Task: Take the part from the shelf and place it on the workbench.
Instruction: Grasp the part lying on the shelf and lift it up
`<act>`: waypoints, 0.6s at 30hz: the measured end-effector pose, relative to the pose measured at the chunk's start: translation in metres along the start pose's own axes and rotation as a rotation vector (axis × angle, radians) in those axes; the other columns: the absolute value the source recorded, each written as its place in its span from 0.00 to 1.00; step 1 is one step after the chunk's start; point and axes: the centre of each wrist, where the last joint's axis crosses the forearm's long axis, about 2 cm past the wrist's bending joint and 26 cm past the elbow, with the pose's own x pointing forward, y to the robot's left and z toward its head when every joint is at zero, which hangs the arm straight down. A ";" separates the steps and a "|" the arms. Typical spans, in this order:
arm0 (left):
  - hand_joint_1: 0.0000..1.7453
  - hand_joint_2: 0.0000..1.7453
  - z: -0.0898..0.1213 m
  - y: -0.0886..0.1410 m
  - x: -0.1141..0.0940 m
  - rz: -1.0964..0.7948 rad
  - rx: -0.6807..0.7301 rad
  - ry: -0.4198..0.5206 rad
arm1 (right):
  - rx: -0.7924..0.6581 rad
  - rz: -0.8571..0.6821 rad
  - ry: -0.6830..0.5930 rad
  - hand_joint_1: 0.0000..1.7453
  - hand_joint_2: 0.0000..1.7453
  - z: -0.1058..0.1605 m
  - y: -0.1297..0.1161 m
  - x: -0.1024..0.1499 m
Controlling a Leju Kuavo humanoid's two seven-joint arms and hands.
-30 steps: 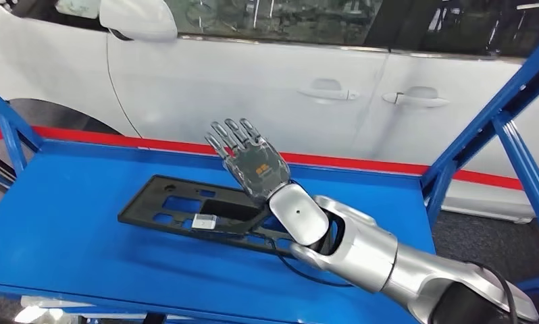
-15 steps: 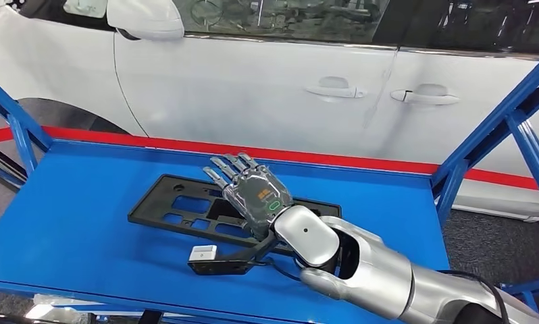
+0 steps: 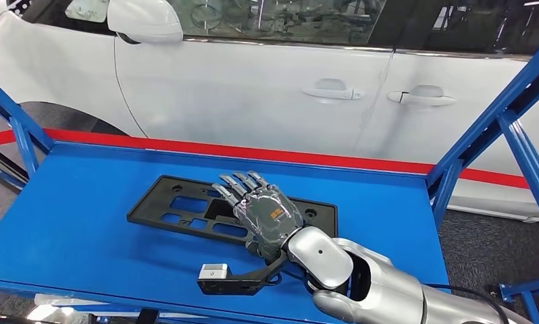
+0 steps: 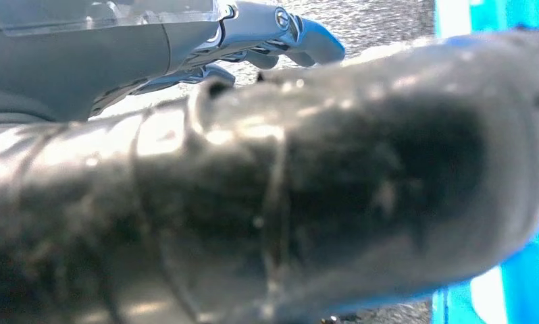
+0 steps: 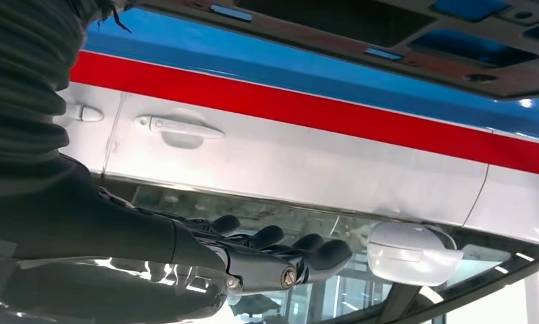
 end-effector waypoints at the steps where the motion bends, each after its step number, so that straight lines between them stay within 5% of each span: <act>1: 0.00 0.00 0.000 0.000 -0.001 0.000 0.000 0.002 | -0.005 0.001 0.001 0.00 0.00 0.001 0.000 0.000; 18: 0.00 0.00 0.000 -0.001 -0.001 0.010 0.000 -0.010 | -0.281 0.001 -0.008 0.00 0.00 0.009 -0.018 -0.009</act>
